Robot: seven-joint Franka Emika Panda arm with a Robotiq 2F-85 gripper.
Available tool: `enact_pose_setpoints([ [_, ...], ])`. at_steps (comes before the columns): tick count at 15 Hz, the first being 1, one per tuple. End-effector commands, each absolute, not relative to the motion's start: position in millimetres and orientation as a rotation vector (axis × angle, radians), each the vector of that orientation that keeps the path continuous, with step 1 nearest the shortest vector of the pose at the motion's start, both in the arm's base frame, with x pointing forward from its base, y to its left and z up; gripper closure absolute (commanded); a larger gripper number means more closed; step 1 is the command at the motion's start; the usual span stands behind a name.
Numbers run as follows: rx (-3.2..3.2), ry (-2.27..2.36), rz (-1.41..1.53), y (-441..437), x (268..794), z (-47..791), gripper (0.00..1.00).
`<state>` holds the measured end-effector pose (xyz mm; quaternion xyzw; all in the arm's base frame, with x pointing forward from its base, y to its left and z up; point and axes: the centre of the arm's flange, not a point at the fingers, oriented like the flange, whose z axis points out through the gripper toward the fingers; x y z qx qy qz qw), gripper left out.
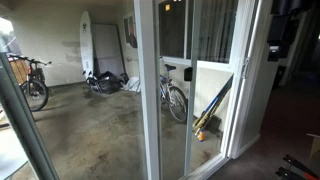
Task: Slide the glass door to the left.
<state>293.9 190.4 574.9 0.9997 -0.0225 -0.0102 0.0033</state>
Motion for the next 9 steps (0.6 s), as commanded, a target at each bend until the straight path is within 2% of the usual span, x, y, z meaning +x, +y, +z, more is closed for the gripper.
enact_pose_setpoints([
  [1,3.134,-0.071,-0.032,190.4,294.0,574.9,0.00],
  [5,3.134,-0.071,-0.032,190.4,294.0,574.9,0.00],
  [9,3.177,-0.126,-0.053,131.3,285.3,578.1,0.00],
])
